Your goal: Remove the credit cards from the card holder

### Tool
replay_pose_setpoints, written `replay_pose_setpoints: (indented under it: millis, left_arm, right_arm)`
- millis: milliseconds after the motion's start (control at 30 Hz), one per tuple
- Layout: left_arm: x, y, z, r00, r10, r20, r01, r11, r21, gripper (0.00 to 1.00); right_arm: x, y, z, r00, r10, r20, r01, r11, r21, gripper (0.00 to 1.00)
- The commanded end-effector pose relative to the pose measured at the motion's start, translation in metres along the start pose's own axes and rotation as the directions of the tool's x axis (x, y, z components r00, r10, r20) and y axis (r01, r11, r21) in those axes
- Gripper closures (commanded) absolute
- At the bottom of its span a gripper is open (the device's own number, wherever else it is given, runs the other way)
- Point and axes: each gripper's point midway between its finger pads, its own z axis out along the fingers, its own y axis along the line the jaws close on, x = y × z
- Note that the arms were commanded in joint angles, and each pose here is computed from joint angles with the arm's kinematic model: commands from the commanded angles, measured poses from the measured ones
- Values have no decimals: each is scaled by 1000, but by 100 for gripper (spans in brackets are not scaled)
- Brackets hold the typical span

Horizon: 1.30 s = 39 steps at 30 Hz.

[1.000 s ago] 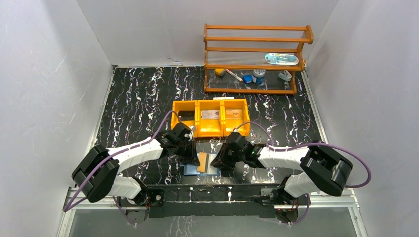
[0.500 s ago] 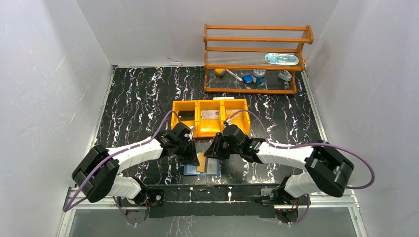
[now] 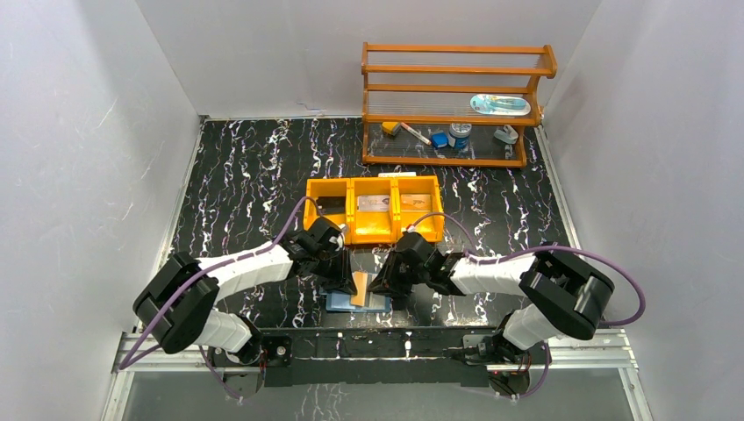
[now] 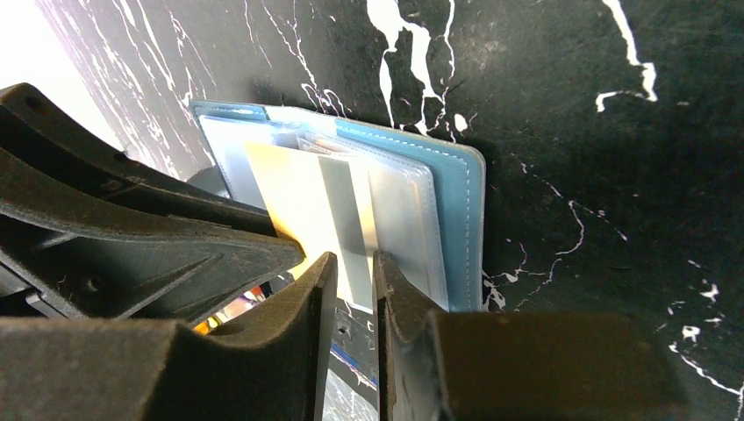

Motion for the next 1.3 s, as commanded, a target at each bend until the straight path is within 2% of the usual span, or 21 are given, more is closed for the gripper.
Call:
replay_pose_setpoints:
  millis: [0,433,633,733,867,1000,1067,1167,1267]
  left_arm:
    - [-4,-14,1,1000,-5,-7,5,998,57,86]
    - [-4,-27,0,1000,-21,-11,22,992,125,88]
    - [-10,-9,-8,1000,1,28,-1,1000,0,100]
    - [-21,-4,-24,995,46,86,-40,997,-65,100]
    - [-37,-9,-49,982,87,169,-70,992,-101,100]
    - [-49,-24,-67,969,107,224,-93,993,-73,100]
    - [-56,-30,-76,962,105,252,-94,994,-55,100]
    - [-66,-42,-89,952,62,299,-77,996,40,100]
    - [-76,-48,-106,944,16,329,-65,988,140,100]
  right_arm:
    - [7,-24,3,1000,23,-12,-22,997,68,70]
    - [8,-21,4,1000,21,-21,-20,998,51,70]
    - [5,-13,0,1000,10,-12,-9,1000,26,70]
    - [-1,-2,-6,1000,-5,6,5,1000,3,67]
    - [-15,22,-20,996,-74,58,77,996,-54,57]
    - [-28,47,-38,979,-158,129,171,980,-99,40]
    - [-37,51,-48,968,-184,173,200,976,-81,35]
    - [-52,51,-61,940,-232,249,246,969,-26,30]
    - [-60,60,-75,908,-290,302,320,946,-52,23]
